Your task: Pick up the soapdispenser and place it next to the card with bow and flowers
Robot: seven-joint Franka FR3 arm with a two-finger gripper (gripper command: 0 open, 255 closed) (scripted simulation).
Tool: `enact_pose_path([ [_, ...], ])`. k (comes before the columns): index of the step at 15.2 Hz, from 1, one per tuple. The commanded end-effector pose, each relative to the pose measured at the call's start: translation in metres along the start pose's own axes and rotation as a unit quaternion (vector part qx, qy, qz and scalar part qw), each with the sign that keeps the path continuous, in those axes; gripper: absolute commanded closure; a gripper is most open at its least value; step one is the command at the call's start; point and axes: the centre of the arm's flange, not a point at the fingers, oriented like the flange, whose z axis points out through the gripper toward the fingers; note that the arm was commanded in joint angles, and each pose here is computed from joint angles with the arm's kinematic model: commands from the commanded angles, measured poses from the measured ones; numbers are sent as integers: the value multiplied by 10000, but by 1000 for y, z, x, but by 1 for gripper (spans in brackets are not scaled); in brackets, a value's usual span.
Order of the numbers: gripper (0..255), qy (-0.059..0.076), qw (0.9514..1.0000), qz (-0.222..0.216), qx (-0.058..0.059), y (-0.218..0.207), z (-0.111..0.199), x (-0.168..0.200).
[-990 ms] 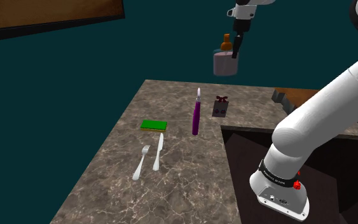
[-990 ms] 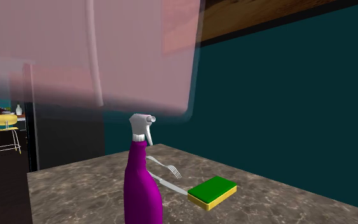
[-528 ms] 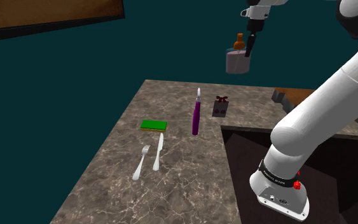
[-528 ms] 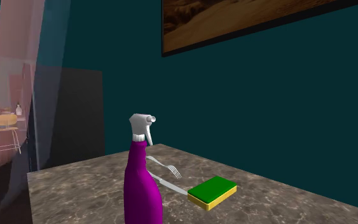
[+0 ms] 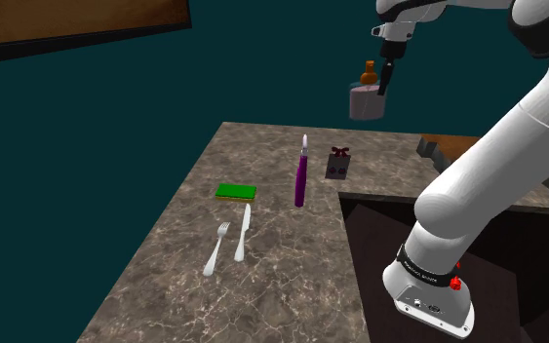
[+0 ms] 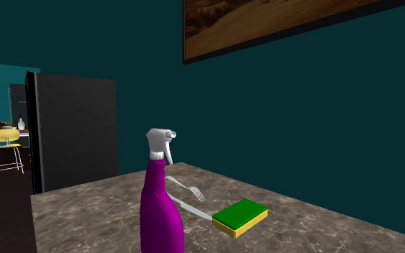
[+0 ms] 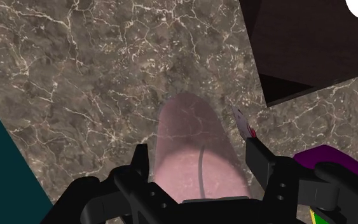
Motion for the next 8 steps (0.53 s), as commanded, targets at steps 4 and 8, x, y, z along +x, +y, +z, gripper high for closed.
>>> enact_pose_path([
  [4,255,3,10000,0,-3,-2,27,0],
  [8,255,3,10000,0,-3,-3,48,0],
])
